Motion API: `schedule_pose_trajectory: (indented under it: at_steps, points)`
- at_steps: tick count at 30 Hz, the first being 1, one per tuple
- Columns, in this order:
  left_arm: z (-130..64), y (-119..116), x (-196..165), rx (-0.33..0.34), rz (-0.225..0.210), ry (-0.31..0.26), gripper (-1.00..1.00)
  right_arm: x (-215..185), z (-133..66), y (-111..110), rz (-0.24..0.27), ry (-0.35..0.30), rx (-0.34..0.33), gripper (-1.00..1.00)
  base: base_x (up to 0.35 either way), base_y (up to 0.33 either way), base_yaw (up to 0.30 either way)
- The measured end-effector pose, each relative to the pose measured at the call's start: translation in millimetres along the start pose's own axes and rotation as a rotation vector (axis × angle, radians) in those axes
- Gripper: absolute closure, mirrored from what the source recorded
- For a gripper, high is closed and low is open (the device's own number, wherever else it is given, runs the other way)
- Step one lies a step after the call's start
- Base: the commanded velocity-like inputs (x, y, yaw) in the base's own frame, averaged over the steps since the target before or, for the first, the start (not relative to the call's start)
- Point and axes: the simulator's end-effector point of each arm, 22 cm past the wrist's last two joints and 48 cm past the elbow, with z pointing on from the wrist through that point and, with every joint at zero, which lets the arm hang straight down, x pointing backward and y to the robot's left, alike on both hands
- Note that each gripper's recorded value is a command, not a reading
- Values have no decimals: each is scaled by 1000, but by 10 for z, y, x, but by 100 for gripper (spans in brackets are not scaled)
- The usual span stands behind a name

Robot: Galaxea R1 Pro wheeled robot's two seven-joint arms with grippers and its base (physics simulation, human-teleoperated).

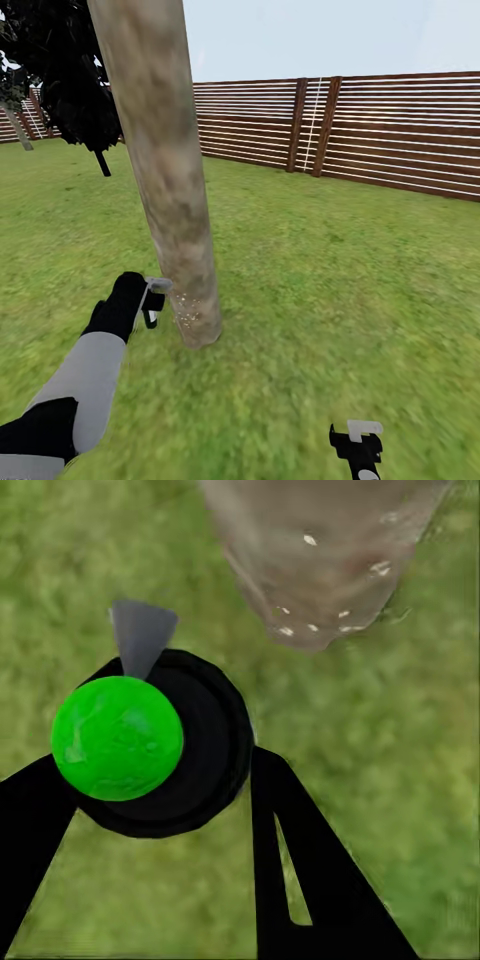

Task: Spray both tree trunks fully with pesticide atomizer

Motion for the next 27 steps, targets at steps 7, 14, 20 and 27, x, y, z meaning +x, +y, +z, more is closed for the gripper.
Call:
schedule_pose_trajectory:
  at_steps: [7,14,20,27]
  points:
    - [142,231,275,-23,-7,39,100,1,3,-11,-1,0,1,-100,0,0,0]
    - [262,170,608,-17,-2,82,100,-1,2,-12,-1,-1,2,-100,0,-174,0]
    - [253,166,595,-16,-5,80,100,0,3,-12,-1,-1,2,-100,-26,-276,0]
    - [247,167,578,-15,-6,77,100,-1,1,-2,-1,-1,0,-100,-79,-278,0]
